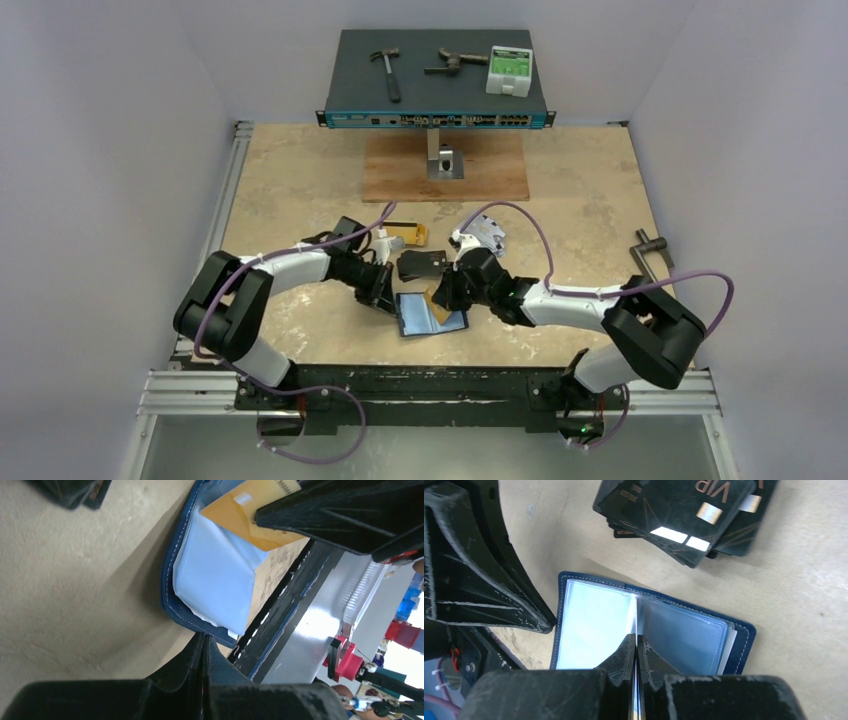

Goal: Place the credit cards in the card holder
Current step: Move the card holder to the center of the board, then insert the credit card into the card holder.

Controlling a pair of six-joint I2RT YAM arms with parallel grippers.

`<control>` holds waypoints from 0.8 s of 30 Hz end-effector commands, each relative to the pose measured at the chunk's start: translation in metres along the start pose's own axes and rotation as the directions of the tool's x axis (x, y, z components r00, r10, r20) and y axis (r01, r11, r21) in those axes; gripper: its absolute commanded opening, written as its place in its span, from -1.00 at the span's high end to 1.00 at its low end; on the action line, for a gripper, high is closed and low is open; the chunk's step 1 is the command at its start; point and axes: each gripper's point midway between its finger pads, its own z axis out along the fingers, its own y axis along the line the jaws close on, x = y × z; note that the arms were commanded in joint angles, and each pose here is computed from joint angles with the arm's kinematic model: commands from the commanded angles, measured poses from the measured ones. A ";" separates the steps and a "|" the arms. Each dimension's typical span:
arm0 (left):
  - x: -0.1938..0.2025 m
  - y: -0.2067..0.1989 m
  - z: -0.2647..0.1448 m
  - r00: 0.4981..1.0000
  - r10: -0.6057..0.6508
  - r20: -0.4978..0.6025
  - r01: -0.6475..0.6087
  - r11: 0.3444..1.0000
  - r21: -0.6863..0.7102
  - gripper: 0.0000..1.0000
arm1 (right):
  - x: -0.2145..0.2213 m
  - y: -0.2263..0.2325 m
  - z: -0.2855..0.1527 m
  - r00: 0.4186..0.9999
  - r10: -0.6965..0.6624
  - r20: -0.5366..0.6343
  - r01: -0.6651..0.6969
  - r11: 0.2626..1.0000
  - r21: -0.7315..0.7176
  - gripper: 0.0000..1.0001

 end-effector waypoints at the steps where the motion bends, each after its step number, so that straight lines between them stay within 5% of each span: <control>1: -0.025 -0.006 0.009 0.996 0.022 0.085 -0.022 1.000 -0.002 1.00 | 0.004 -0.017 -0.011 1.000 0.011 0.021 -0.013 0.997 0.078 1.00; 14: -0.034 -0.026 0.050 0.997 0.020 0.071 -0.027 0.995 0.095 1.00 | -0.002 0.010 -0.027 0.997 0.048 0.068 -0.049 0.999 0.021 1.00; 24: -0.055 -0.040 0.033 0.977 0.115 0.180 -0.136 0.984 0.113 1.00 | 0.027 -0.010 -0.011 0.999 0.049 0.011 -0.050 0.997 0.053 1.00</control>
